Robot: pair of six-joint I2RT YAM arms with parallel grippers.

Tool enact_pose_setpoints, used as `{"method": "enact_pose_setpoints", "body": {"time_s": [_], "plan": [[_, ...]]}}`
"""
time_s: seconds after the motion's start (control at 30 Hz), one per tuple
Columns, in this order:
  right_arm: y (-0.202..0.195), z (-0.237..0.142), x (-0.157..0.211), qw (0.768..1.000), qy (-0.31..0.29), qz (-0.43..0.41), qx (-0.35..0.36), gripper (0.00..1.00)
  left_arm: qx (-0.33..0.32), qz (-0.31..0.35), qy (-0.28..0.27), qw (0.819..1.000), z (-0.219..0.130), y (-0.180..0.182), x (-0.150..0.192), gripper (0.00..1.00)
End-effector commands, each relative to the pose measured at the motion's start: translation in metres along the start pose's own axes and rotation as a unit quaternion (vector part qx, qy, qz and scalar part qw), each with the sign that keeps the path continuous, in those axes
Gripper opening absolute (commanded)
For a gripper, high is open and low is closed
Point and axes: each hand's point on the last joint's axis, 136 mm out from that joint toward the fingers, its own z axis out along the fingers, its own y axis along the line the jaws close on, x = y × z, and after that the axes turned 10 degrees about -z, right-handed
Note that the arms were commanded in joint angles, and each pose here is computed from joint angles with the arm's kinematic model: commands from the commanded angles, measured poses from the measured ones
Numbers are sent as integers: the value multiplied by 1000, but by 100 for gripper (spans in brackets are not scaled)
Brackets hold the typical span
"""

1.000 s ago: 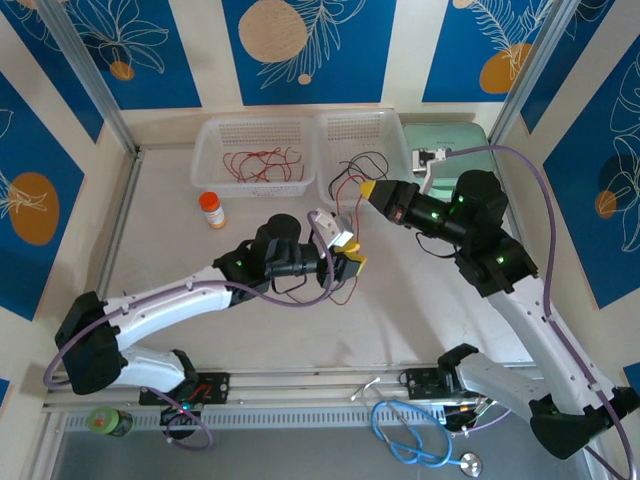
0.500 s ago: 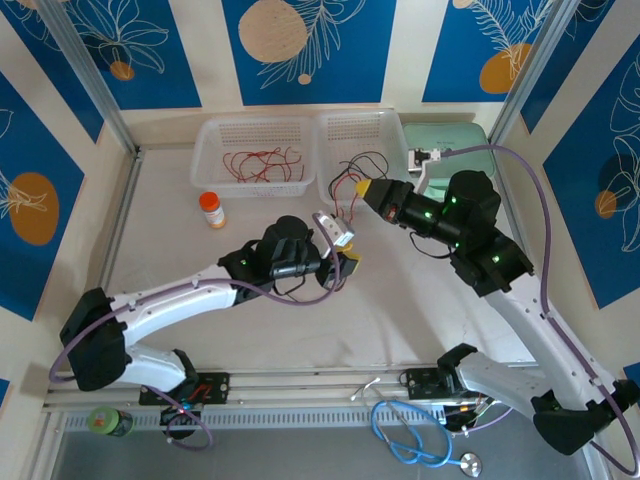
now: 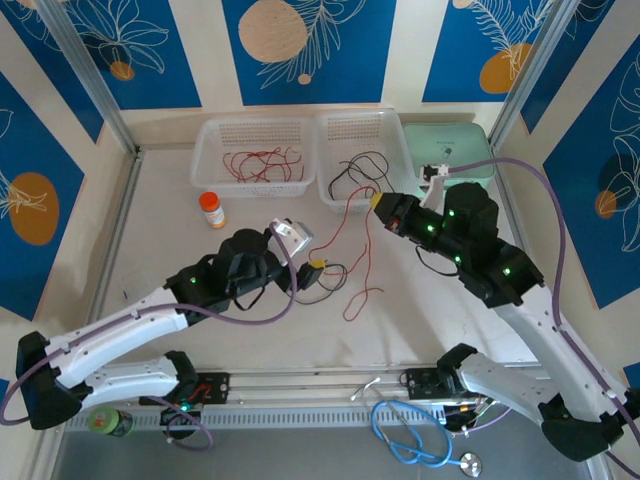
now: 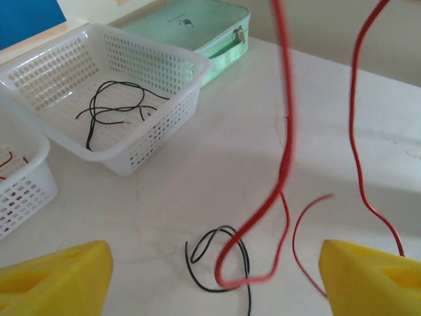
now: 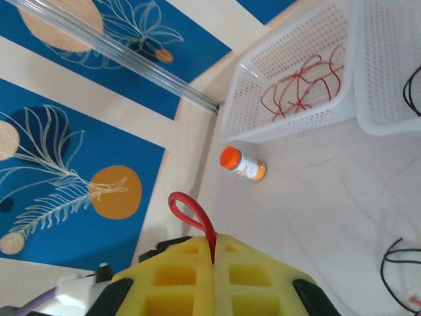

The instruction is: Untangle the cables

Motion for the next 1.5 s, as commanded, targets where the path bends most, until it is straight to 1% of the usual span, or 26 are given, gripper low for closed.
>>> {"method": "enact_pose_setpoints", "body": {"time_s": [0.0, 0.1, 0.23, 0.3, 0.4, 0.5, 0.6, 0.73, 0.9, 1.0, 1.03, 1.07, 1.1, 1.27, 1.47], "plan": [[-8, 4, 3, 1000, 7, -14, 23, 0, 25, 29, -6, 999, -15, -10, -13, 84], [-8, 5, 5, 1000, 7, -9, 23, 0, 24, 45, -19, 999, -17, -12, -31, 84], [-6, 6, 7, 1000, 10, -8, 20, 0, 18, 65, -38, 997, -3, -13, -47, 86], [-4, 8, 8, 1000, 12, -9, 16, 0, 23, 73, -50, 996, 6, -16, -54, 90], [-2, 12, 11, 1000, 17, -12, 13, 0, 39, 77, -73, 994, 19, -25, -70, 100], [-2, 17, 15, 1000, 20, -14, 16, 0, 72, 80, -74, 991, 30, -40, -85, 100], [-1, 22, 19, 1000, 21, -12, 13, 0, 81, 74, -76, 991, 43, -45, -96, 100], [0, 26, 23, 1000, 22, -16, 13, 0, 92, 58, -88, 990, 52, -50, -102, 100], [1, 29, 22, 999, 22, -19, 15, 0, 109, 36, -86, 990, 58, -55, -97, 100], [2, 29, 21, 1000, 19, -20, 13, 0, 87, 19, -83, 993, 64, -47, -92, 100], [2, 29, 21, 1000, 19, -20, 14, 0, 70, 10, -84, 994, 66, -41, -92, 97], [1, 29, 21, 1000, 18, -21, 16, 0, 51, 0, -89, 995, 66, -34, -92, 90], [0, 28, 21, 999, 17, -21, 17, 0, 38, -6, -95, 995, 66, -29, -91, 86], [-3, 28, 21, 999, 16, -21, 23, 0, -8, -25, -116, 993, 57, -11, -89, 81], [-3, 28, 20, 999, 15, -21, 24, 0, -13, -26, -111, 993, 52, -8, -86, 72]]}}
